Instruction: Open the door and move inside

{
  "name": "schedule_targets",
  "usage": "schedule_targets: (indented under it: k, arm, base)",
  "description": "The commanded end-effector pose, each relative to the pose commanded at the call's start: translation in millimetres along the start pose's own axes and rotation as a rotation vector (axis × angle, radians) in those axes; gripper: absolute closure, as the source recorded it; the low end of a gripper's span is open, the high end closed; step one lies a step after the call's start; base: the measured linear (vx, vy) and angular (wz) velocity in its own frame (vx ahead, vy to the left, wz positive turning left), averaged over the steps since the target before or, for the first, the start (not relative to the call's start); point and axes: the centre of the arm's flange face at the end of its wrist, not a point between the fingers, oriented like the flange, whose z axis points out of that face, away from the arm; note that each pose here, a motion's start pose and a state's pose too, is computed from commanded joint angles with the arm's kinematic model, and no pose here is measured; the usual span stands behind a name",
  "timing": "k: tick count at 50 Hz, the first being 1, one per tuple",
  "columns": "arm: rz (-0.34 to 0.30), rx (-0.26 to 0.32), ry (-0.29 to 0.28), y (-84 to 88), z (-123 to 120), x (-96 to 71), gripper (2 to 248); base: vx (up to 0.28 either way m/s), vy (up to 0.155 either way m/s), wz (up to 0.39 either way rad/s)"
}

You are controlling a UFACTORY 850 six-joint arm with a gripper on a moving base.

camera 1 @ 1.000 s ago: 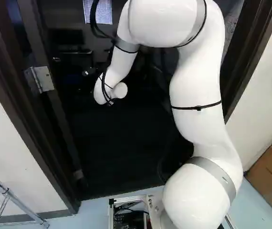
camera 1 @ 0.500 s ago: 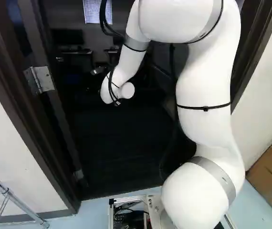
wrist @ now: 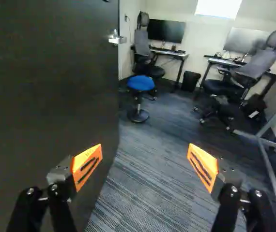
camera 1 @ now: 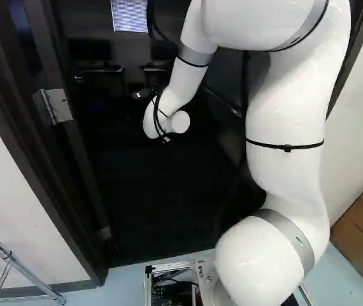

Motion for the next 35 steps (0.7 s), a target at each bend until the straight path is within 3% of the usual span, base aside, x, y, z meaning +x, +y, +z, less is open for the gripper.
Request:
schedule_targets:
  k: [35]
  arm:
    - [0.067, -0.098, -0.025, 15.6, -65.1, -15.2, 3]
  base:
    - [0.0, 0.0, 0.0]
